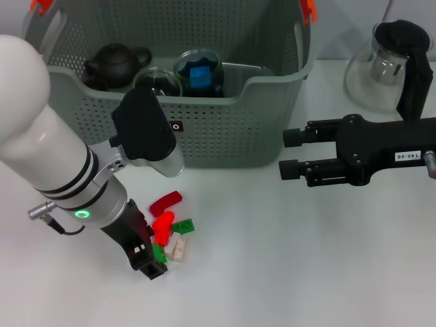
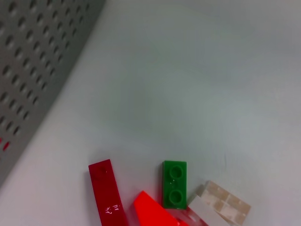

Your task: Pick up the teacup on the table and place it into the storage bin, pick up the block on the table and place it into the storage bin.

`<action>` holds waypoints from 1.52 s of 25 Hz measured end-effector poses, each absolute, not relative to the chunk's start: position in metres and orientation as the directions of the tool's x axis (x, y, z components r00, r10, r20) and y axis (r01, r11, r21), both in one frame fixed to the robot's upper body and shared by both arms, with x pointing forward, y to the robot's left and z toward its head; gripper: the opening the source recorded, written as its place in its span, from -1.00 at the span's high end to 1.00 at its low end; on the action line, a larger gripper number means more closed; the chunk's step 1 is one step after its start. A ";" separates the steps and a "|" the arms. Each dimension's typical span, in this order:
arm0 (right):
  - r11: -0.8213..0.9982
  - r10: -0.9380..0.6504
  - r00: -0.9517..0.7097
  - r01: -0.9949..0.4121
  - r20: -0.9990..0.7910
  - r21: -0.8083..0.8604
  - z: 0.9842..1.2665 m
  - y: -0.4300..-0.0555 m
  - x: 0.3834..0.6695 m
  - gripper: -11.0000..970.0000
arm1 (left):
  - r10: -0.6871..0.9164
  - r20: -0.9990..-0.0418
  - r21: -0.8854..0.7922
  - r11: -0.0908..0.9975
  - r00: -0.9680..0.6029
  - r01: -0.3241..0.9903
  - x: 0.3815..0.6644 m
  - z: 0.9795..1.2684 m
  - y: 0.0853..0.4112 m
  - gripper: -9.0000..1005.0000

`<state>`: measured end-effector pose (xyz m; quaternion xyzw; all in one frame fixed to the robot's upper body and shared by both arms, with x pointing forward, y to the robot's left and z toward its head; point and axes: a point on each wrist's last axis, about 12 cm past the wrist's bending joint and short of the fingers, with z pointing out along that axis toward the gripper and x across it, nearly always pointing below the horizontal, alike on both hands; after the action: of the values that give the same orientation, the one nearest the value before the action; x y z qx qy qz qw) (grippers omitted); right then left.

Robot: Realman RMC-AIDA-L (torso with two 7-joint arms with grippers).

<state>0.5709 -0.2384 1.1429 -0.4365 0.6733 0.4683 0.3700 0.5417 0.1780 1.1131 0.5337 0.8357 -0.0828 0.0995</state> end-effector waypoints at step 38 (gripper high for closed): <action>0.182 -0.233 -0.345 -0.934 -0.909 0.308 1.143 -0.239 0.571 -0.52 | 0.830 -0.276 -0.087 0.481 -0.485 0.872 0.546 1.131 0.197 0.16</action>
<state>0.5706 -0.2391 1.1432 -0.4341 0.6722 0.4698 0.3729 0.5456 0.1968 1.1312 0.4977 0.8550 -0.1079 0.0983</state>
